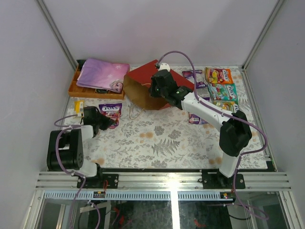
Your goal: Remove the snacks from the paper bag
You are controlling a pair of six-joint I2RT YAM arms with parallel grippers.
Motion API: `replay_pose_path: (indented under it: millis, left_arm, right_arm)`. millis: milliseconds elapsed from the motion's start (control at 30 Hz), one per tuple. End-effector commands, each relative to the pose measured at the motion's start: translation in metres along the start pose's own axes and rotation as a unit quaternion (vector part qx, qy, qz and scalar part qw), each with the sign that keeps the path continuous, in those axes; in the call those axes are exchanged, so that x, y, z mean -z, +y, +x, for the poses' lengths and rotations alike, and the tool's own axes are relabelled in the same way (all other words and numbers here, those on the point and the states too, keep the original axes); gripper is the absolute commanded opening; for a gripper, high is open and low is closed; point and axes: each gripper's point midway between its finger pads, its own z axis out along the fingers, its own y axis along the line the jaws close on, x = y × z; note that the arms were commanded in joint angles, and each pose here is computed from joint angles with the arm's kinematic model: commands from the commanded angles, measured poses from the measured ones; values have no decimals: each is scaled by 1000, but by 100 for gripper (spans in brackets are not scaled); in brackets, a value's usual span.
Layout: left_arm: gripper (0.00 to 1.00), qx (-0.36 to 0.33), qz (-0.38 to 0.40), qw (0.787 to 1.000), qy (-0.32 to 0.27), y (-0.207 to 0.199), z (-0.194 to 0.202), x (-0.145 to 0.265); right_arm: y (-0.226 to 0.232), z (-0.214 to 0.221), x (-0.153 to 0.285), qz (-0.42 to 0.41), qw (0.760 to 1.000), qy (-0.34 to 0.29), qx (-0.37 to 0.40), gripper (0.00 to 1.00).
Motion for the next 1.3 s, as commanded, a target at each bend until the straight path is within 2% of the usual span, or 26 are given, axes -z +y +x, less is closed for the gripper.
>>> replay_pose_path:
  millis: [0,133,267,367,433,533,633,800,900,1067,1267]
  left_arm:
    - [0,-12,-43,998,-54,18,-17,-5]
    - [0,-20,-53,992,-114,2,-47,17]
    - [0,-31,-4,985,-172,-44,-72,56]
    - [2,-54,49,981,-178,-79,-68,76]
    - [3,-76,71,982,-155,-94,-55,78]
    - [2,-90,76,988,-102,-94,-30,62]
    - [2,-89,55,992,-68,-72,-11,39]
    - [0,-87,-19,995,-47,-21,1,-2]
    - [0,-86,-48,995,-28,-5,5,-17]
    - [0,-87,-41,994,-44,-14,-4,-11]
    - [0,-93,9,994,-64,-53,-17,20]
  right_arm:
    - [10,-20,4,-12,1000,-26,-5,0]
    - [11,-22,5,-14,1000,-27,-5,0]
    - [14,-24,6,-20,999,-29,-7,0]
    - [15,-22,5,-23,999,-27,-9,0]
    - [15,-22,5,-23,999,-25,-9,0]
    - [15,-21,5,-24,999,-25,-9,0]
    - [14,-20,4,-23,999,-24,-9,0]
    - [12,-19,5,-18,1000,-23,-4,0]
    - [11,-20,7,-16,1000,-25,-1,0]
    - [9,-21,9,-13,1000,-28,2,0]
    - [11,-20,8,-19,999,-26,-1,0]
